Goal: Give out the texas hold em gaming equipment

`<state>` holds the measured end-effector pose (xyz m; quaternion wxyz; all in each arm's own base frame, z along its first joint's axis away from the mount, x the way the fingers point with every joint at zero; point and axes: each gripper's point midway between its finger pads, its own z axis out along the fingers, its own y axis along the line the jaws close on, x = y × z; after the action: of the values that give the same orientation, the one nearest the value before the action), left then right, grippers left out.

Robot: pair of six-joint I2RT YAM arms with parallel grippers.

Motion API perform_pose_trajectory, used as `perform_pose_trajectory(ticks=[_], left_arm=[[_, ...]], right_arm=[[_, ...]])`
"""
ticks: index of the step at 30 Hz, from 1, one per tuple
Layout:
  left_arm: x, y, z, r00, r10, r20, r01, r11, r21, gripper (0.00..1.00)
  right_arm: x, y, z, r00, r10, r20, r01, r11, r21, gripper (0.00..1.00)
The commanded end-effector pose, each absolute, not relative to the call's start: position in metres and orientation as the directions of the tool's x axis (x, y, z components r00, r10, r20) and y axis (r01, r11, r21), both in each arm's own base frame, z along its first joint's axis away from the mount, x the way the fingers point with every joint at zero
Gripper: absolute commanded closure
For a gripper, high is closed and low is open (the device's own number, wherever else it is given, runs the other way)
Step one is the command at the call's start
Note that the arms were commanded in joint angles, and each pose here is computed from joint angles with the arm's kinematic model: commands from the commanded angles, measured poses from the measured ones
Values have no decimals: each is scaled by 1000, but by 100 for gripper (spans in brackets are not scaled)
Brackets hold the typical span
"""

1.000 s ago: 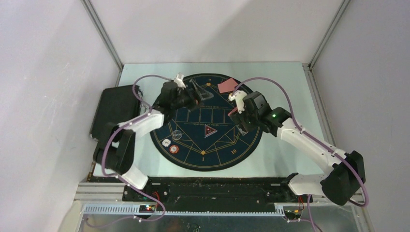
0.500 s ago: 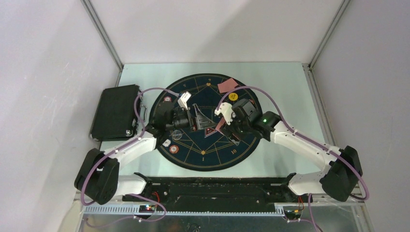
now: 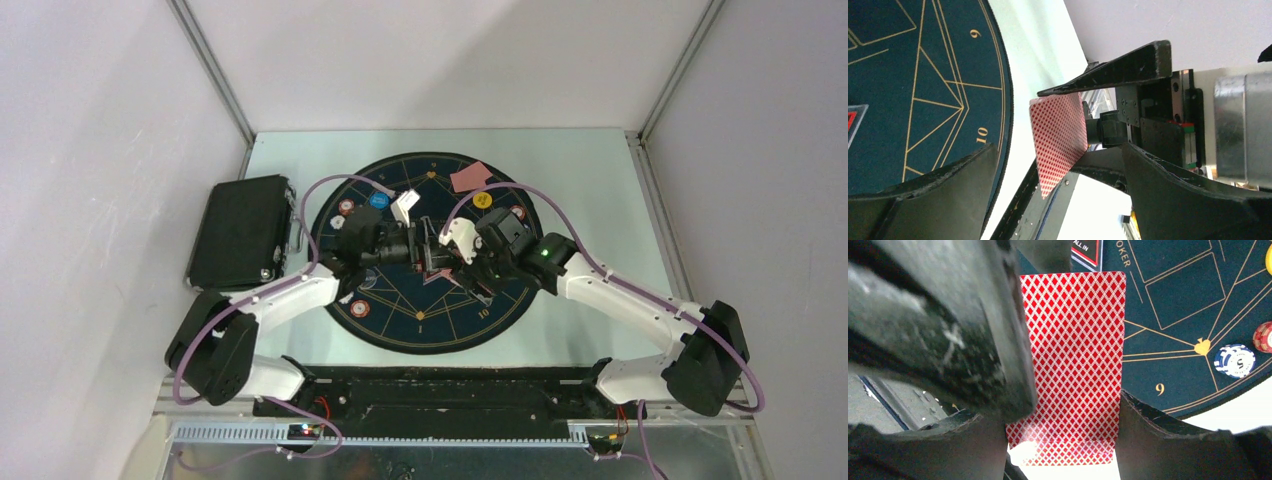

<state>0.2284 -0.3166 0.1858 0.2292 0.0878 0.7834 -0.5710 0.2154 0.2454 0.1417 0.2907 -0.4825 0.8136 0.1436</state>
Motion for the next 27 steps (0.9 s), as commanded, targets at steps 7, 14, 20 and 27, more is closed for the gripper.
perform_pose_trajectory(ticks=[7,14,20,27], left_arm=[[234,-327,181,-869,-77,-489,431,370,-823,10],[231,-326,176,-872,-60,-485,429,381,-819,23],[230,-324,179,-868,-63,-492,432,390,-813,43],[231,-319,182,-860,-68,-506,435,420,-796,56]], right_arm=[[217,255,161,-325,-662,-675,-874,483,-54,100],[218,254,163,-322,-659,-680,-872,485,-57,100],[219,253,162,-327,-663,-674,-867,494,-65,100],[220,251,161,-334,-663,-670,-862,503,-68,100]])
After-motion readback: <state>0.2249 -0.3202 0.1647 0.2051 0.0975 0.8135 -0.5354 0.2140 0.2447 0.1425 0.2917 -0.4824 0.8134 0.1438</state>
